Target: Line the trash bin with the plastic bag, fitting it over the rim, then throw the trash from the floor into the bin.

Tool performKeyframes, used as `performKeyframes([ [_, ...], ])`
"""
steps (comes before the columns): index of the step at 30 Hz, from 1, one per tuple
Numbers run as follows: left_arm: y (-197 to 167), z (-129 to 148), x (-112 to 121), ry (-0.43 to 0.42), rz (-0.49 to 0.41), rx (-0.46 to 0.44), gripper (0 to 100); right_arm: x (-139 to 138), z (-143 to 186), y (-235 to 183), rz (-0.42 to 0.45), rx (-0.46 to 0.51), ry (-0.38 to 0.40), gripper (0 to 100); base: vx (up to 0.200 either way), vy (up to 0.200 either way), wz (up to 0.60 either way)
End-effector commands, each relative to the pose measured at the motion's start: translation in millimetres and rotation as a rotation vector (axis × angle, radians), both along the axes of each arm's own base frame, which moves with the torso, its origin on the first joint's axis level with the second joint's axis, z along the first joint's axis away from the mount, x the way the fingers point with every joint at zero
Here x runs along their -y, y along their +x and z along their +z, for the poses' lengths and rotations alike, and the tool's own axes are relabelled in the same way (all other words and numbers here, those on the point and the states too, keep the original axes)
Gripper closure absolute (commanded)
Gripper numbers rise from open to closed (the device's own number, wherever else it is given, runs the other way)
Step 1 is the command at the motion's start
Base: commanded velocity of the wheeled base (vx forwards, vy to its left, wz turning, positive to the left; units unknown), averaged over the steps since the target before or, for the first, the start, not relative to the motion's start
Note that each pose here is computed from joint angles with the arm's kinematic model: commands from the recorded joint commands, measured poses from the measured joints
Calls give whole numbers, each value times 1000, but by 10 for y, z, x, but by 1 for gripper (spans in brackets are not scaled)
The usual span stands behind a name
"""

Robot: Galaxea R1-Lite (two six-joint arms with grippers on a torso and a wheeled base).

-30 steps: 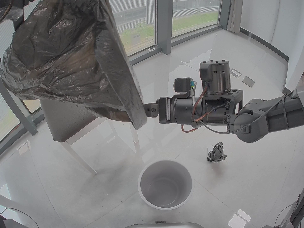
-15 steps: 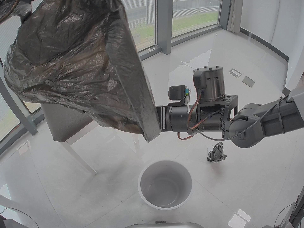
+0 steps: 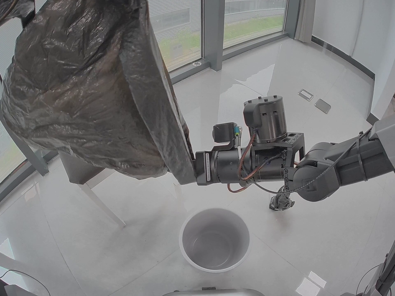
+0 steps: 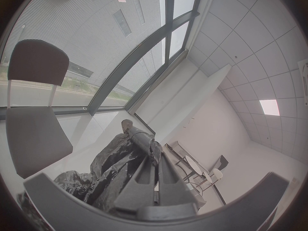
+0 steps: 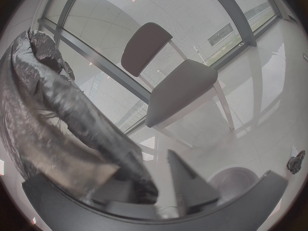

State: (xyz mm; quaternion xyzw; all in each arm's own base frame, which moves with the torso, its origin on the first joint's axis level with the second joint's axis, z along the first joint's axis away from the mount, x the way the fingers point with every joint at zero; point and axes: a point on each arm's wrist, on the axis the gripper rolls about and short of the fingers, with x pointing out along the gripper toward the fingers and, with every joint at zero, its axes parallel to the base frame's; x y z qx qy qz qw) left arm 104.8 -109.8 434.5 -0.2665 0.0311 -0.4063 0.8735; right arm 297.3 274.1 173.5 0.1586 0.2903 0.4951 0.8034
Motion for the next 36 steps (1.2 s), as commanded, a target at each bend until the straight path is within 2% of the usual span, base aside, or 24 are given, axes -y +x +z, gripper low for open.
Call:
performKeyframes([
  [1,15,-16,4,5,15,-8,100,20,-10,-27,1,-8,-5,100,0,0,0],
  [3,22,-21,0,7,24,-11,100,25,-6,-34,1,-8,-5,100,0,0,0],
  [4,84,-77,-6,31,72,-37,100,96,65,-87,-4,-1,1,100,0,0,0],
  [7,148,-185,-1,92,106,-82,100,205,134,-157,-18,6,3,100,0,0,0],
  [9,260,-367,25,198,141,-156,100,409,194,-293,-41,8,-3,100,0,0,0],
  [10,262,-376,24,204,142,-158,100,422,197,-300,-43,8,-3,100,0,0,0],
  [11,315,-516,66,283,142,-200,100,584,200,-408,-60,1,-15,100,0,0,0],
  [14,326,-724,115,415,97,-259,100,859,131,-555,-102,-7,-53,100,0,0,0],
  [17,408,-975,197,586,66,-325,100,1022,-35,-680,-218,1,-145,100,0,0,0],
  [18,408,-975,197,586,66,-325,100,1022,-35,-680,-218,1,-145,100,0,0,0],
  [19,477,-1131,266,655,50,-359,100,1114,-130,-767,-302,-1,-204,100,0,0,0],
  [22,550,-1342,364,718,27,-414,100,1252,-183,-945,-304,-16,-224,100,0,0,0],
  [24,567,-1537,431,776,-1,-464,100,1340,-296,-1082,-289,-36,-266,100,0,0,0],
  [25,566,-1545,431,776,-3,-468,100,1345,-302,-1089,-288,-36,-268,100,0,0,0],
  [30,674,-1912,529,866,-51,-584,100,1507,-714,-1345,-236,-119,-413,100,0,0,0],
  [31,674,-1912,529,866,-51,-584,100,1507,-714,-1345,-236,-119,-413,100,0,0,0],
  [32,716,-2042,553,897,-54,-625,100,1555,-796,-1390,-219,-120,-452,100,0,0,0],
  [36,839,-2239,662,905,-49,-658,100,1599,-843,-1395,-223,-131,-474,100,0,0,0],
])
